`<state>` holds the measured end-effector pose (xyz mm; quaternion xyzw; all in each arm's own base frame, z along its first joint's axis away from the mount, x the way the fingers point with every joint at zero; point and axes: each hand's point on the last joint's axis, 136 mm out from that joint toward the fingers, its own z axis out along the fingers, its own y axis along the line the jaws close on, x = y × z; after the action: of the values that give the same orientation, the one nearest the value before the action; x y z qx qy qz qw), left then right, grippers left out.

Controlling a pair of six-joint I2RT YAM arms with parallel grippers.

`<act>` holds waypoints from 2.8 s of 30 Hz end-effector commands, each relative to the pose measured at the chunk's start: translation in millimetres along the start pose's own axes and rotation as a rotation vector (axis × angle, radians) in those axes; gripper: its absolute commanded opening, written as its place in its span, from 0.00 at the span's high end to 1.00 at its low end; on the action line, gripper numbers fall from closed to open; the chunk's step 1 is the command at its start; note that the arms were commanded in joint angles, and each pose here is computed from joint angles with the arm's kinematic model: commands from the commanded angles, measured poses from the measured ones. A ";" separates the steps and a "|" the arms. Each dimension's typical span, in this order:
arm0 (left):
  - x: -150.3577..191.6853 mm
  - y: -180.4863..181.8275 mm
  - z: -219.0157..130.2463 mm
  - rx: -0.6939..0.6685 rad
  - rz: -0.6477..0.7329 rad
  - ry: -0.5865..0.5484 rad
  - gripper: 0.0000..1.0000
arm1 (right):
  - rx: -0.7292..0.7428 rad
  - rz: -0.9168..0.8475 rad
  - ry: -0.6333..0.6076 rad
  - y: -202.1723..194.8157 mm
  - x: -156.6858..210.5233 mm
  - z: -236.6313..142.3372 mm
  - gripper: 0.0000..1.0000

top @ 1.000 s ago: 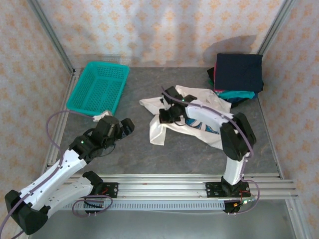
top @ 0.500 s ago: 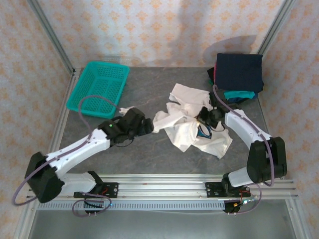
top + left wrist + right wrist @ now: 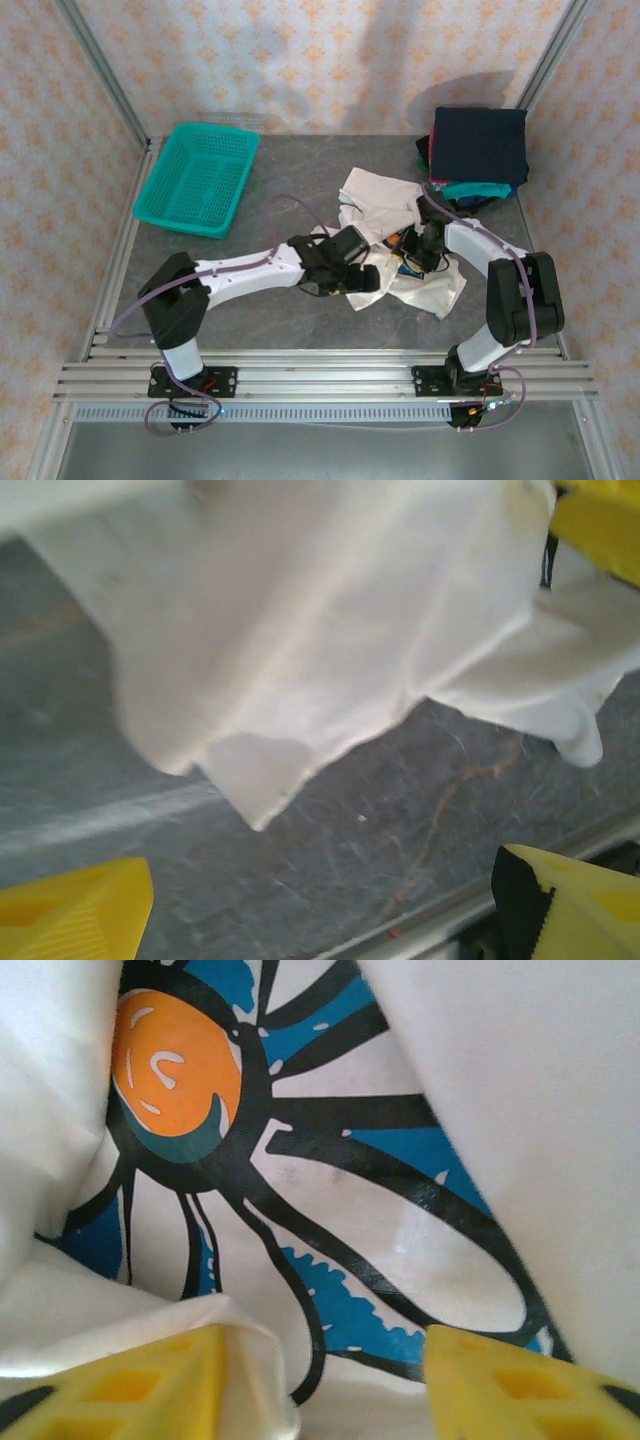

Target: Fold and stack the t-shirts

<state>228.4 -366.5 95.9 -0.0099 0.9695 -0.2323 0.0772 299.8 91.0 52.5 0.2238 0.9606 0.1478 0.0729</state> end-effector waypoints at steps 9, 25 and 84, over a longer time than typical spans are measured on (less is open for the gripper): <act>27.0 20.5 42.4 -0.103 -0.127 0.115 0.23 | -0.005 -0.053 -0.217 -26.0 -9.3 -110.8 0.13; 2.1 32.1 101.4 -0.175 -0.154 0.082 0.65 | 0.090 0.147 -0.120 -83.8 37.7 -104.5 0.16; -109.9 160.1 -376.3 -0.193 -0.037 -0.900 1.00 | -0.211 0.048 -0.285 25.3 23.7 -243.1 1.00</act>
<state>280.8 -65.8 356.0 -0.1347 0.8644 -0.1573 0.4582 251.6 54.4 278.9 0.2418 0.9150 0.1957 0.2571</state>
